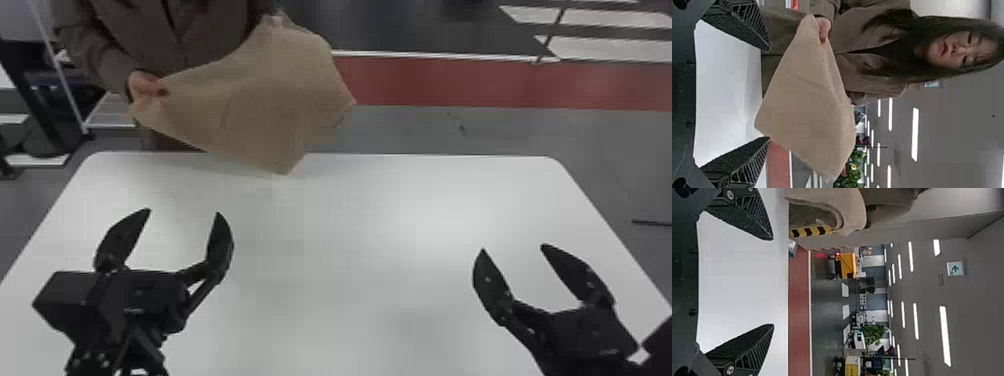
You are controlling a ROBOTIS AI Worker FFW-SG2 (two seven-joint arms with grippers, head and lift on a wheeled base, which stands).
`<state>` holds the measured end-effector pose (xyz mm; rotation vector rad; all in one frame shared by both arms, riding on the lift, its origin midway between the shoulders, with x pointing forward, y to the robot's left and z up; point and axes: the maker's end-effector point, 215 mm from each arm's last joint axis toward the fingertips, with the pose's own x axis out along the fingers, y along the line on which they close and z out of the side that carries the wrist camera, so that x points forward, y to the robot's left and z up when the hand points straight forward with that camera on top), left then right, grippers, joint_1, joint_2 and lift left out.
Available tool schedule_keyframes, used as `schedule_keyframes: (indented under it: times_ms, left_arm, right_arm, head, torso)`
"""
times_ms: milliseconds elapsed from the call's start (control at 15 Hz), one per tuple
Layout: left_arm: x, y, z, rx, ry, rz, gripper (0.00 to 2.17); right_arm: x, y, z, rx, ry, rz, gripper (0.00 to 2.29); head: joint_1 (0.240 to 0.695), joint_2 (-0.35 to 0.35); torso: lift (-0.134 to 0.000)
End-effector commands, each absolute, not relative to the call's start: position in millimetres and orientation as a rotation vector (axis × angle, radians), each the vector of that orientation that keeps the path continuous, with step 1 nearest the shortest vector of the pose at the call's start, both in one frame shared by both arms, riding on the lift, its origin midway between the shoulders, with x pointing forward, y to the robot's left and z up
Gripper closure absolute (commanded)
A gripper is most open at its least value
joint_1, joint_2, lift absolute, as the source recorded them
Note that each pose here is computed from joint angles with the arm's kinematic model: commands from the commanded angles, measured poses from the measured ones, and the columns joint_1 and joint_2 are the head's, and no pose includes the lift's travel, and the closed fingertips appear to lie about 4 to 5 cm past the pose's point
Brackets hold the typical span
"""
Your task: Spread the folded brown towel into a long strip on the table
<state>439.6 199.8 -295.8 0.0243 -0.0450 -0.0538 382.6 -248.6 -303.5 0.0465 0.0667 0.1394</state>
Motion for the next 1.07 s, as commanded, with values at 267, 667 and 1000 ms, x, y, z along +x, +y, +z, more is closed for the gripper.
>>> schedule_keyframes:
  times_ms: [267,667,1000]
  left_arm:
    - [432,198,-289,0.036,-0.054,-0.058,0.07]
    - [426,195,-285,0.034,-0.056,-0.062,0.07]
    - [424,195,-282,0.035,-0.06,-0.059,0.07]
  right_arm:
    - [377,-245,-298,0.047,0.062,0.146,0.1]
    - [369,-244,-296,0.048,0.069,0.15,0.1]
    - [367,-244,-293,0.048,0.066,0.149,0.1]
  head:
    - [0.695,-0.067]
    - [0.695,-0.066]
    - [0.695,-0.074]
  torso:
    - [-0.114]
    - [-0.114]
    - [-0.114]
